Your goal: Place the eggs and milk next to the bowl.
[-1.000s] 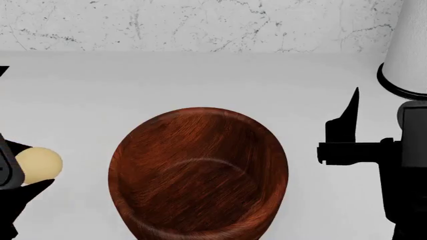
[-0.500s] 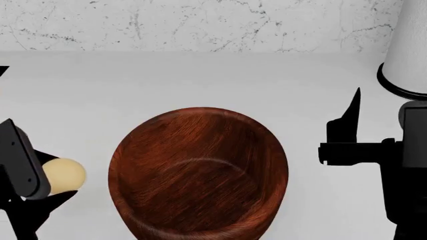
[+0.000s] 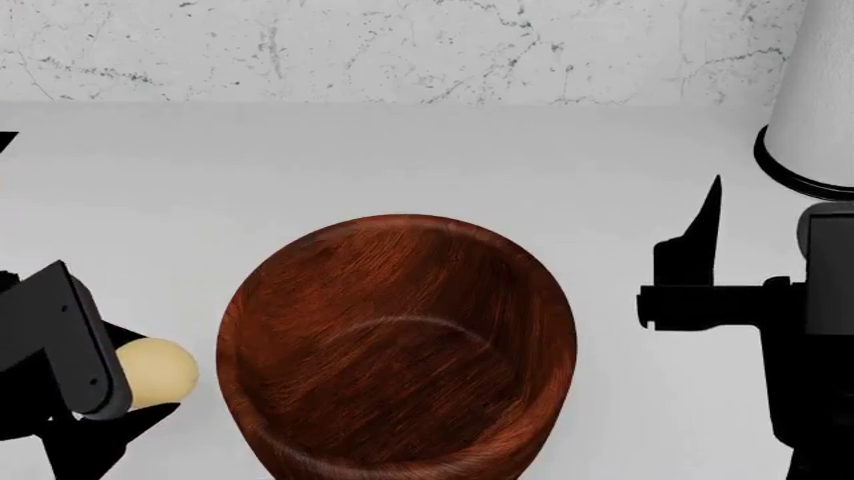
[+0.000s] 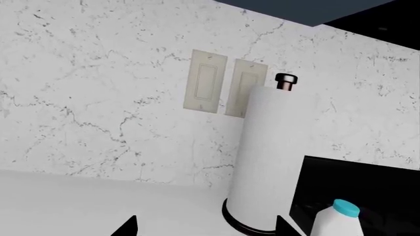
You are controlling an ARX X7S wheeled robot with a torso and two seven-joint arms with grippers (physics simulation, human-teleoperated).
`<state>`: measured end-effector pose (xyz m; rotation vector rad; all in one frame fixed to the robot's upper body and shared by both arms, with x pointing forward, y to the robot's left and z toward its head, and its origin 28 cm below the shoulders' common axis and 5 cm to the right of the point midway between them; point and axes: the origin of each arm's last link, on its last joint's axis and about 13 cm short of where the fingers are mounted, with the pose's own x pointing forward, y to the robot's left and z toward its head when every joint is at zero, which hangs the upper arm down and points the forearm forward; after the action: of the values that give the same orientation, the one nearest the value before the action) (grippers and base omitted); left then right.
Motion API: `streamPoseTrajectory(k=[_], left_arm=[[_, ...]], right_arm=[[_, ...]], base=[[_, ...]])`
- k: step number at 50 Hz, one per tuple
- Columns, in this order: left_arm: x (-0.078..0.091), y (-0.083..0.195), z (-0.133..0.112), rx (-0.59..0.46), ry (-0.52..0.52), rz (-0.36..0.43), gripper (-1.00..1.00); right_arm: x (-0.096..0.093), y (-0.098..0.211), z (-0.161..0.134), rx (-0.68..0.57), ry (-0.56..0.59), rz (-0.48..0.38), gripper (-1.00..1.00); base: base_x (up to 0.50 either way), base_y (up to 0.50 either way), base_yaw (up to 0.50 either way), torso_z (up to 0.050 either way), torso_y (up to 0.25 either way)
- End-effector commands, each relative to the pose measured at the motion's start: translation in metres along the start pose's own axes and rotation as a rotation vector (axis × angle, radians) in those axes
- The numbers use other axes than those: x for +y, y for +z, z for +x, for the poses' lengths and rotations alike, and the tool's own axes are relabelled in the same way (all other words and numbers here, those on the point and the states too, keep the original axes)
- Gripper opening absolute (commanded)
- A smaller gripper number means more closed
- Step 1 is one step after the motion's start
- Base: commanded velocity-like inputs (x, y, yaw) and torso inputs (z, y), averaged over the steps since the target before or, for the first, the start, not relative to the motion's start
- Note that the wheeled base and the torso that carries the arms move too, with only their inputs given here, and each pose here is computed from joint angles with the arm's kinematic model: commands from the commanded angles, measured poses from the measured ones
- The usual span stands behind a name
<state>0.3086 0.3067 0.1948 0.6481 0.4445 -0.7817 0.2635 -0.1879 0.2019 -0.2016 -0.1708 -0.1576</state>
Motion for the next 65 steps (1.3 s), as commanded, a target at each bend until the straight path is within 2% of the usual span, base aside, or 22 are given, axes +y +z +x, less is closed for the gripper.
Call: streamPoseTrajectory(k=[1, 13, 65], left_arm=[[-0.005, -0.002, 0.008, 0.005, -0.020, -0.002, -1.00], [-0.006, -0.007, 0.016, -0.001, -0.037, -0.027, -1.00], [-0.012, -0.011, 0.037, 0.018, -0.100, 0.004, -1.00]], right_arm=[[0.001, 0.000, 0.001, 0.001, 0.000, -0.002, 1.00], [0.001, -0.002, 0.000, 0.011, -0.002, -0.006, 1.00], [0.000, -0.003, 0.000, 0.018, -0.010, -0.005, 1.00]], base=[[0.00, 0.00, 0.00, 0.000, 0.000], [0.00, 0.00, 0.00, 0.000, 0.000], [0.00, 0.00, 0.00, 0.000, 0.000]])
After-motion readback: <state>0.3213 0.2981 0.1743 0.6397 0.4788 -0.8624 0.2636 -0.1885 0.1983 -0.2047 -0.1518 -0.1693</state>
